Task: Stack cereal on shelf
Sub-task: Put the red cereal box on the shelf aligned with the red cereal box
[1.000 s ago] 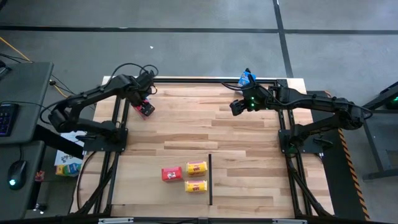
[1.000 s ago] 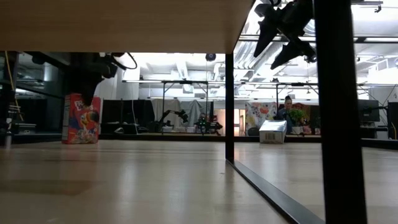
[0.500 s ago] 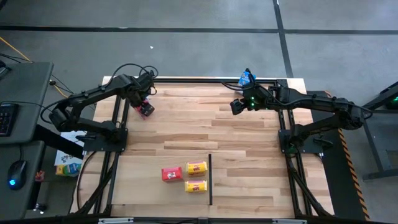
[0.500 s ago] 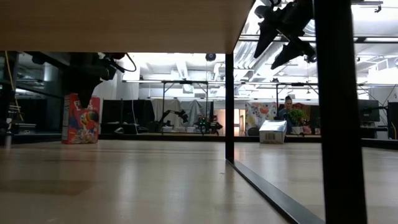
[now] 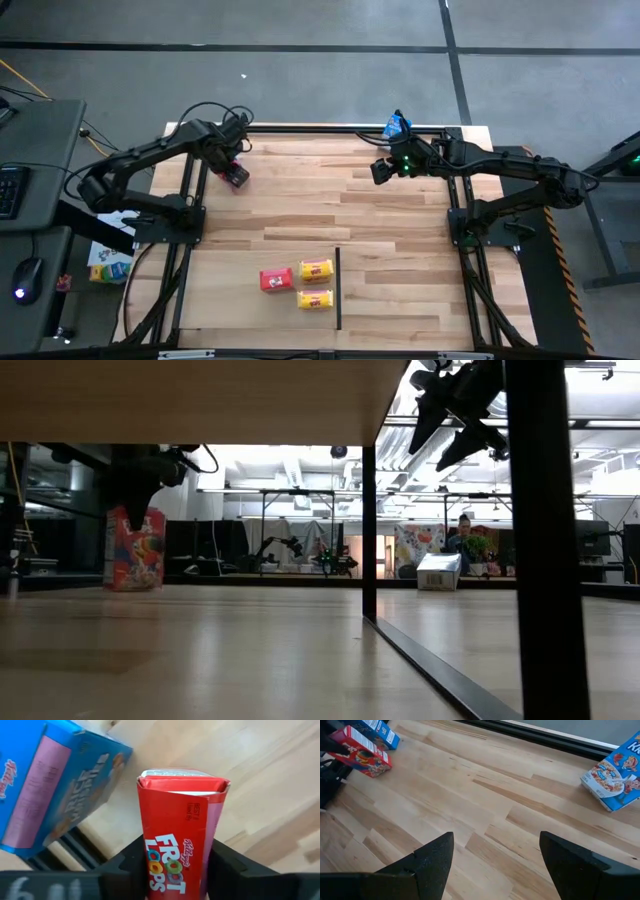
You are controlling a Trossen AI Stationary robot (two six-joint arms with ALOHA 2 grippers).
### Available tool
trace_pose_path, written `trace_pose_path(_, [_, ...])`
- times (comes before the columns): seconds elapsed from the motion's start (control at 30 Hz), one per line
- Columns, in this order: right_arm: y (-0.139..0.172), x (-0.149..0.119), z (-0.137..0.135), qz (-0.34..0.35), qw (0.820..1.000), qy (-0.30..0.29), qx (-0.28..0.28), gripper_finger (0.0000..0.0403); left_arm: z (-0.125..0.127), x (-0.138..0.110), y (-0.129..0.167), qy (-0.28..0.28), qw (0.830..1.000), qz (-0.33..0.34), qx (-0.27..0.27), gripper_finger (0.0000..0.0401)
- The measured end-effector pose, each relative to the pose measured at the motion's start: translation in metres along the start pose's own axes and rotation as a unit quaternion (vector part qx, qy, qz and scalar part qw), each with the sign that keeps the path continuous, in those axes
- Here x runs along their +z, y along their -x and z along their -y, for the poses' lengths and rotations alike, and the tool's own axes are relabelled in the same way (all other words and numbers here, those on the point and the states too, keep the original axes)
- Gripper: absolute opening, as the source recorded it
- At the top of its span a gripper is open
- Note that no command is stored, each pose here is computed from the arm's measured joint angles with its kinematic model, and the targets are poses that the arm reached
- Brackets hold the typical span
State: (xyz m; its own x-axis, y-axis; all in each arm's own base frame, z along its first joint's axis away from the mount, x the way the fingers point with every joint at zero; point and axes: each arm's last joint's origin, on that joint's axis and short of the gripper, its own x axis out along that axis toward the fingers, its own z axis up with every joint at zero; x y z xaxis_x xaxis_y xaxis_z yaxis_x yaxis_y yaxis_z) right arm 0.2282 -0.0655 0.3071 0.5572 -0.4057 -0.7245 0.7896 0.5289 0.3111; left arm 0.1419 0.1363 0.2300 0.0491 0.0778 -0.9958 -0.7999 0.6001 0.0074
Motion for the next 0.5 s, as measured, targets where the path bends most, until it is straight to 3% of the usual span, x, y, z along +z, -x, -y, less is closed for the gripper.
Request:
trace_pose_path(0.33, [0.0, 0.0, 0.0, 0.0, 1.0, 0.0, 0.0, 0.0287, 0.007, 0.0, 0.064, -0.001, 0.994, 0.092, -0.064, 0.0106])
trace_pose_path(0.5, [0.0, 0.0, 0.0, 0.0, 1.0, 0.0, 0.0, 0.0287, 0.021, -0.01, 0.109, -0.04, 0.984, 0.139, -0.105, 0.0107])
